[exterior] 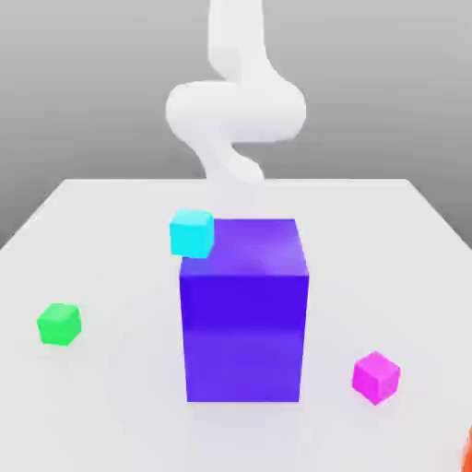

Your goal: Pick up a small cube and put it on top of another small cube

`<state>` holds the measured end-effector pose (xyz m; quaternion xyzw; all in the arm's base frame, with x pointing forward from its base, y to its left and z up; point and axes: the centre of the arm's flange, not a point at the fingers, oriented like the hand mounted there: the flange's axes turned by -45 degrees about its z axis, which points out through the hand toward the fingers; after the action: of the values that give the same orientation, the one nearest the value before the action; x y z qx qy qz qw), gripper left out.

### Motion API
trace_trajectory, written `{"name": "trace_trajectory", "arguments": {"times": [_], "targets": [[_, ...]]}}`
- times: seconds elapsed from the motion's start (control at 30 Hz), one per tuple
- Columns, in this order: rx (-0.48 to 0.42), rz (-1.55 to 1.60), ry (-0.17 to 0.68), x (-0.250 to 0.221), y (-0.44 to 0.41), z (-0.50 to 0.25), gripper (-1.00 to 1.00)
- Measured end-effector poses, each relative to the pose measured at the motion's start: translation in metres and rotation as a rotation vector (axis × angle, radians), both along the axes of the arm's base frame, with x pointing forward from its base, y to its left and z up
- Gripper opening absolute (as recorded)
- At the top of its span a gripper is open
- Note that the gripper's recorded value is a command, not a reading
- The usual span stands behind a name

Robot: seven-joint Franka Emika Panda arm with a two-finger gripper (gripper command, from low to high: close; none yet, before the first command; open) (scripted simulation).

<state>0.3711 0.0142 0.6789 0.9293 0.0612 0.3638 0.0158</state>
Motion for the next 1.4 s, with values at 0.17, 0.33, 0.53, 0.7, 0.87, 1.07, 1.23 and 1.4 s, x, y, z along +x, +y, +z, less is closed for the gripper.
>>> {"name": "trace_trajectory", "arguments": {"times": [0.17, 0.33, 0.53, 0.7, 0.87, 1.07, 1.23, 1.4], "targets": [[-0.168, 0.244, 0.103, 0.040, 0.033, -0.070, 0.00], [-0.316, 0.497, 0.194, 0.065, 0.067, -0.142, 0.00], [-0.471, 0.822, 0.288, 0.074, 0.107, -0.231, 0.00], [-0.581, 1.107, 0.352, 0.066, 0.138, -0.305, 0.00], [-0.671, 1.408, 0.401, 0.044, 0.166, -0.376, 0.00], [-0.750, 1.785, 0.436, 0.001, 0.192, -0.456, 0.00], [-0.764, 1.928, 0.444, -0.016, 0.196, -0.512, 0.00], [-0.766, 1.934, 0.445, -0.017, 0.195, -0.550, -1.00]]}}
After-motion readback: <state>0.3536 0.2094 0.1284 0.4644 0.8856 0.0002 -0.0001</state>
